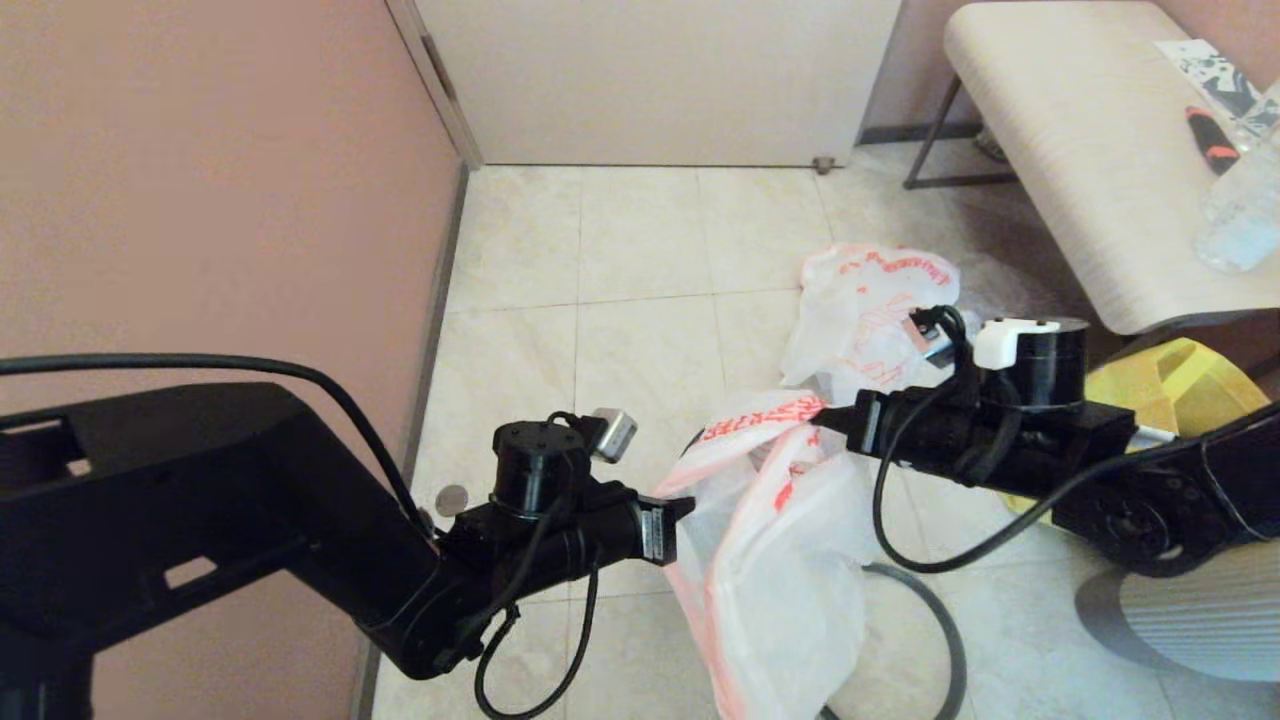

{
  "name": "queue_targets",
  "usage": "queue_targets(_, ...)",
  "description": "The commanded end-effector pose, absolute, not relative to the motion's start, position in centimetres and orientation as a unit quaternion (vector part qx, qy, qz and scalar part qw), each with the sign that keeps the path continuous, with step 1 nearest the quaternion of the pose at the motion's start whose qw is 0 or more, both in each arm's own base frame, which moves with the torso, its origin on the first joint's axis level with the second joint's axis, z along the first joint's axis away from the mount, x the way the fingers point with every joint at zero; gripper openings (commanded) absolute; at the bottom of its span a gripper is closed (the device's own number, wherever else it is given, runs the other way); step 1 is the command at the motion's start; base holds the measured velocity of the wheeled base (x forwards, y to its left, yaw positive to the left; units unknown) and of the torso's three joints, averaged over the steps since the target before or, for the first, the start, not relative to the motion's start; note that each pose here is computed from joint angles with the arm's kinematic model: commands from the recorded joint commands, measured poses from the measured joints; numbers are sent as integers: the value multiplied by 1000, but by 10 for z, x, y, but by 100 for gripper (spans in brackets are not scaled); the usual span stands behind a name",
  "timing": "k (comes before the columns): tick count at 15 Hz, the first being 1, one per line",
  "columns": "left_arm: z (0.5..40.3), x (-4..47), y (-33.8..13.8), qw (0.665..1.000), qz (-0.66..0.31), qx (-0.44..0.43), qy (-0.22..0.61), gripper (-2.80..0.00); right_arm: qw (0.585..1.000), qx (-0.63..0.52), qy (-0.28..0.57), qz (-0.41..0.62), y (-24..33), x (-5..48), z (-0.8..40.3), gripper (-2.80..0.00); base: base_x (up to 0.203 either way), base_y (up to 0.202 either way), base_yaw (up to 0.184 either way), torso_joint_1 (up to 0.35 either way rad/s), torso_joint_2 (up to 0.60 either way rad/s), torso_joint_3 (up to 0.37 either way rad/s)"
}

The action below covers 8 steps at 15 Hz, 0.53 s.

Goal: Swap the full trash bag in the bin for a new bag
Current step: Put the new garbage bag on the trash can

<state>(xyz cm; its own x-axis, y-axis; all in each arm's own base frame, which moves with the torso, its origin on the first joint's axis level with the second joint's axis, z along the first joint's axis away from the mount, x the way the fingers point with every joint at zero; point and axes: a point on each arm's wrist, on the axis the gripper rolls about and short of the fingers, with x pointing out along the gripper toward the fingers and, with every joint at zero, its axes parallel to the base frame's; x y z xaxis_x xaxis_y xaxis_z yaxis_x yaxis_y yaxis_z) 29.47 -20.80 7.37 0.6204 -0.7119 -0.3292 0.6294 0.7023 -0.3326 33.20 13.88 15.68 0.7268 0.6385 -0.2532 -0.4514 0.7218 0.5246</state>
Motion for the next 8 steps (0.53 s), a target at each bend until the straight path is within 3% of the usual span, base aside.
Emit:
queue_targets(1, 63, 312, -202, 898, -363, -99, 226, -280, 918, 189, 217, 274, 148, 359, 139, -280, 0, 0, 0, 0, 0, 0)
queue_targets(3, 65, 314, -200, 894, -372, -106, 227, -280, 933, 145, 205, 256, 146, 363, 137, -280, 0, 0, 0, 0, 0, 0)
queue_targets(4, 66, 314, -200, 891, -374, -115, 229, -280, 935, 140, 204, 256, 146, 361, 137, 0, 0, 0, 0, 0, 0, 0)
queue_targets(8, 68, 313, -202, 888, -380, -120, 229, -280, 934, 141, 189, 269, 138, 325, 172, 0, 0, 0, 0, 0, 0, 0)
